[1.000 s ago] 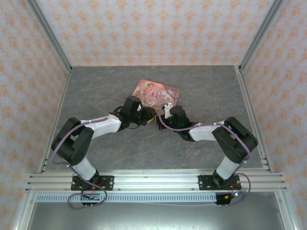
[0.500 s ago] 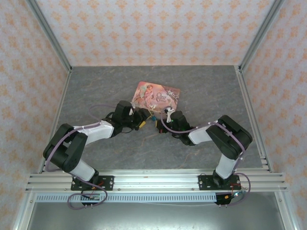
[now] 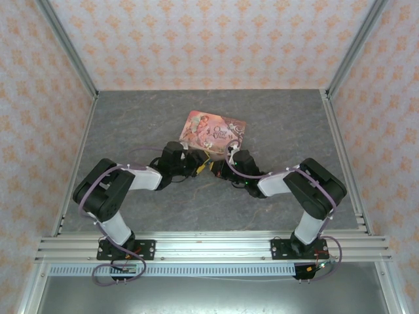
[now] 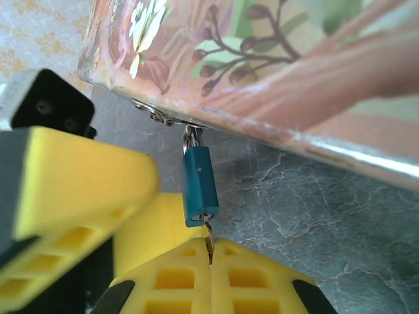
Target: Unlock a padlock with a key
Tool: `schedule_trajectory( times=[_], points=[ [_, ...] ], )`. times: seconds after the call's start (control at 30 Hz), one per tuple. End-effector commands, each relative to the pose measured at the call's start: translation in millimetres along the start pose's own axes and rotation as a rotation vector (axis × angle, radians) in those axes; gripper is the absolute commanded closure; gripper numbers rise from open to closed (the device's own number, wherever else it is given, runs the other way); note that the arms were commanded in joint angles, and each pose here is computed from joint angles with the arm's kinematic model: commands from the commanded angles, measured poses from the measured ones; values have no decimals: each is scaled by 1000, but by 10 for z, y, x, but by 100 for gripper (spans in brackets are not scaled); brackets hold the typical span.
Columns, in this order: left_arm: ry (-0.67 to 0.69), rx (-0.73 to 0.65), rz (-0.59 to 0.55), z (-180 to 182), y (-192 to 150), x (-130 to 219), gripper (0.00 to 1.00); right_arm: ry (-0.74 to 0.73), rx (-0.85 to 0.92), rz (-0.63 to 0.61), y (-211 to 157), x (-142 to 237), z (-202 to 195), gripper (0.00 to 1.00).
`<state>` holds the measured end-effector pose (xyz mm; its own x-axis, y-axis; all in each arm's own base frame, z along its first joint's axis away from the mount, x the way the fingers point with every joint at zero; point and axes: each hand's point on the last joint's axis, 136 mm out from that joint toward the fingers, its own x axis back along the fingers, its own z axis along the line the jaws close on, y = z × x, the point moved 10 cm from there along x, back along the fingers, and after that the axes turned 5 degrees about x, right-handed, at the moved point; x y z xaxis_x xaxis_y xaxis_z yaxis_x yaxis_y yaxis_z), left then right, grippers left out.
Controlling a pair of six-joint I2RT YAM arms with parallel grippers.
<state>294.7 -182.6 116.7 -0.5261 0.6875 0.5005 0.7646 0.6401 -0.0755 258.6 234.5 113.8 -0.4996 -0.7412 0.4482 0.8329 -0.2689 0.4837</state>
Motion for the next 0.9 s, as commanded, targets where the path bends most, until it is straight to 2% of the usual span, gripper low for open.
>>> schedule_trajectory(
  times=[0.0, 0.37, 0.5, 0.6, 0.87],
  points=[
    [-62, -5, -16, -88, 5, -67, 54, 73, -52, -9, 89, 1, 174, 100],
    [-53, -17, -47, -93, 7, -83, 77, 56, -55, -26, 82, 61, 160, 100],
    [-50, -20, -58, -93, 16, -81, 76, 52, -59, -24, 85, 74, 151, 100],
    [-48, -28, -69, -101, 26, -82, 67, 60, -73, -26, 85, 69, 152, 100],
    [-50, -36, -106, -108, 54, -50, 65, 57, -76, -24, 76, 64, 142, 100]
  ],
)
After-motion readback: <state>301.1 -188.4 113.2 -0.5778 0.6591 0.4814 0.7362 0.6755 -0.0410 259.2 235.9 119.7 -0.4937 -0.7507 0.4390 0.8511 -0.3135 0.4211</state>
